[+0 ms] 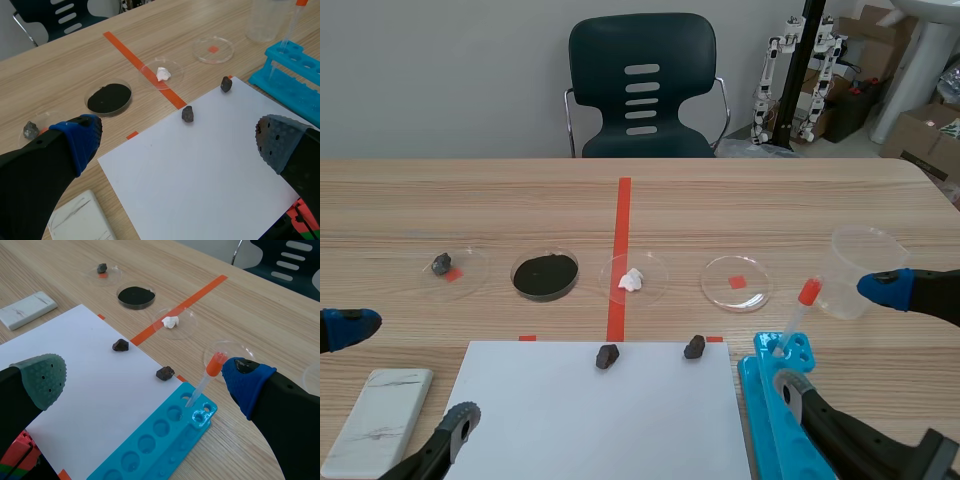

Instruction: Pick up the dropper by the top with the right hand

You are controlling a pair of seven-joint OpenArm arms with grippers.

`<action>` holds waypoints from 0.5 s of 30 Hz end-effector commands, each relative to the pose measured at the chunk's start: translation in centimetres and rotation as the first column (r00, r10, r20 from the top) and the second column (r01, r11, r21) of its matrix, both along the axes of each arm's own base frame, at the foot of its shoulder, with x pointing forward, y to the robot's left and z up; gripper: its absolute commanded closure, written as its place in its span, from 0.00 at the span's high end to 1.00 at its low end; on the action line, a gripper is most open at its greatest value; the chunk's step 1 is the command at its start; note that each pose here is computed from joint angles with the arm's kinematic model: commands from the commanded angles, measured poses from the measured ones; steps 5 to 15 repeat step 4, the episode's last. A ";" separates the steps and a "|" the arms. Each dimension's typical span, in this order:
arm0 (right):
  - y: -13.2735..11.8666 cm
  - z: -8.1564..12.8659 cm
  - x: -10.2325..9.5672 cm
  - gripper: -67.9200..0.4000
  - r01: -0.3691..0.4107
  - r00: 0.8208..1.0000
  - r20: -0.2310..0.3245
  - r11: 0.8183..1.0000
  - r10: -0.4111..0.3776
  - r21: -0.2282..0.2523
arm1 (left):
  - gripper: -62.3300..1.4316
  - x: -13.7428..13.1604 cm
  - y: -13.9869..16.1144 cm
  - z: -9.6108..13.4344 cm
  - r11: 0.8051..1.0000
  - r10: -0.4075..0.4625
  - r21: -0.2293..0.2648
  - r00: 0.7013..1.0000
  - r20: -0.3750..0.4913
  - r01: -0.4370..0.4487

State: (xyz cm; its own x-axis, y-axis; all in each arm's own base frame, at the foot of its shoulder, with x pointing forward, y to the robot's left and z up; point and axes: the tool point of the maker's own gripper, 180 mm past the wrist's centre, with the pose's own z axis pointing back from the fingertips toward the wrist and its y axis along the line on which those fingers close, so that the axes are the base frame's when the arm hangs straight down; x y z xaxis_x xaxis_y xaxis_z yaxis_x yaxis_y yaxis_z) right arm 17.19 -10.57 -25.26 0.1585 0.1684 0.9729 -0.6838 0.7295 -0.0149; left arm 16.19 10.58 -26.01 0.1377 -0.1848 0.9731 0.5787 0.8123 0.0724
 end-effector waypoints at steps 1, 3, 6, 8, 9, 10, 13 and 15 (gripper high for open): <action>0.3 1.0 0.4 1.00 -0.002 0.999 0.032 1.000 0.001 0.027 | 1.00 0.2 -0.1 0.4 1.000 0.008 -0.018 1.000 0.015 -0.008; 0.3 1.0 0.4 1.00 -0.002 0.999 0.032 1.000 0.001 0.027 | 1.00 0.2 -0.1 0.4 1.000 0.009 -0.018 1.000 0.015 -0.008; 0.3 1.0 0.4 1.00 -0.002 0.999 0.032 1.000 0.001 0.027 | 1.00 0.2 -0.1 0.4 1.000 0.009 -0.018 1.000 0.015 -0.008; 0.3 1.0 0.4 1.00 -0.002 0.999 0.032 1.000 0.001 0.027 | 1.00 0.2 -0.1 0.4 1.000 0.009 -0.018 1.000 0.015 -0.008; 0.3 1.0 0.4 1.00 -0.002 0.999 0.032 1.000 0.001 0.027 | 1.00 0.2 -0.1 0.4 1.000 0.009 -0.018 1.000 0.015 -0.008; 0.3 1.0 0.4 1.00 -0.002 0.999 0.032 1.000 0.001 0.027 | 1.00 0.2 -0.1 0.4 1.000 0.009 -0.018 1.000 0.015 -0.008; 0.3 1.0 0.4 1.00 -0.002 0.999 0.032 1.000 0.001 0.027 | 1.00 0.2 -0.1 0.4 1.000 0.009 -0.018 1.000 0.015 -0.008; 0.3 1.0 0.4 1.00 -0.002 0.999 0.032 1.000 0.001 0.027 | 1.00 0.2 -0.1 0.4 1.000 0.009 -0.018 1.000 0.015 -0.008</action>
